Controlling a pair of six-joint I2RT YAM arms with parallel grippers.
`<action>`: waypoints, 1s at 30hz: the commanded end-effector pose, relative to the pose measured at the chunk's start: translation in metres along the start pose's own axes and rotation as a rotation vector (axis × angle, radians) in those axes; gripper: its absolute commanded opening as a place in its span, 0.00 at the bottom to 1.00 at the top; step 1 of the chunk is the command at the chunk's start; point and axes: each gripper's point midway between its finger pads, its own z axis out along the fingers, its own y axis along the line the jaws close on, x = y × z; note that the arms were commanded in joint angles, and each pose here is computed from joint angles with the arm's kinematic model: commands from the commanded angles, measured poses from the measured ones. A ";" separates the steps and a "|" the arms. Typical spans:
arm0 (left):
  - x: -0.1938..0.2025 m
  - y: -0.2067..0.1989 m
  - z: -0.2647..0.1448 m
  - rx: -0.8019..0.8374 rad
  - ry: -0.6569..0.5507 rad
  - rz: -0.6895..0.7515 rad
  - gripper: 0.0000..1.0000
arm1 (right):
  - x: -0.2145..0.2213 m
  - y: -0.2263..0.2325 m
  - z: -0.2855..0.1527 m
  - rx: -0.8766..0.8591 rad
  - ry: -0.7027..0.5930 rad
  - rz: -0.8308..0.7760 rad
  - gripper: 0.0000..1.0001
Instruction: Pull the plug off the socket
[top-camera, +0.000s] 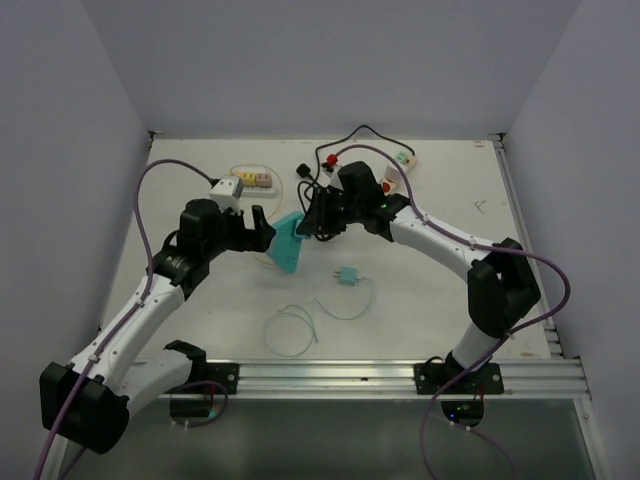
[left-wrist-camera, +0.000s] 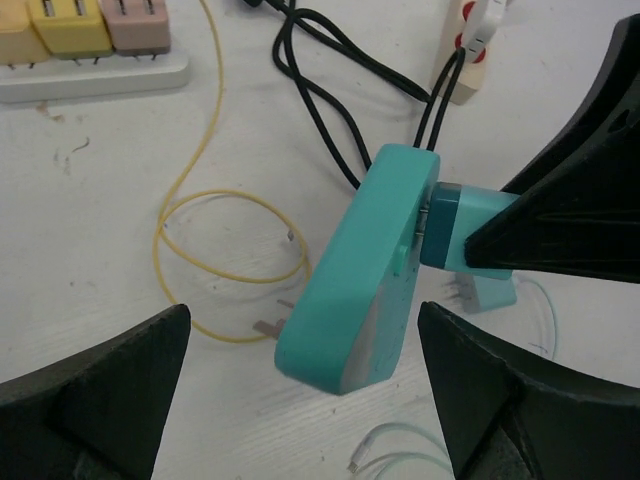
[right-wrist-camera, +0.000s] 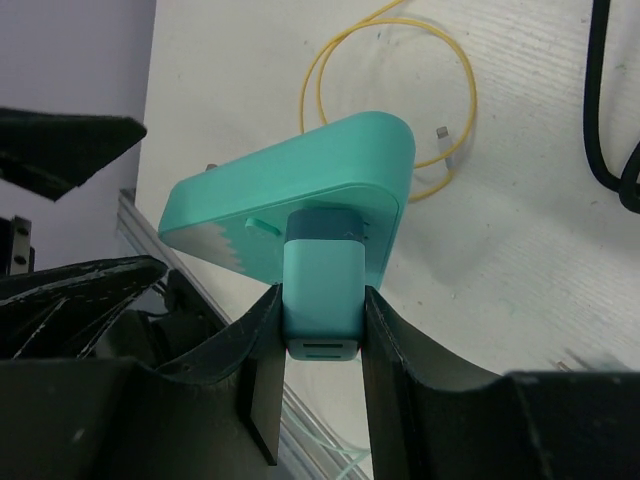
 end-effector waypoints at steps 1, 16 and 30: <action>-0.011 -0.031 0.002 0.179 0.033 0.108 1.00 | -0.007 0.036 -0.020 -0.150 0.004 -0.197 0.00; 0.018 -0.052 0.015 0.345 0.192 0.133 0.82 | -0.003 0.050 -0.032 -0.253 0.012 -0.390 0.00; 0.026 -0.052 0.031 0.334 0.210 0.074 0.52 | 0.002 0.053 -0.026 -0.250 0.019 -0.425 0.00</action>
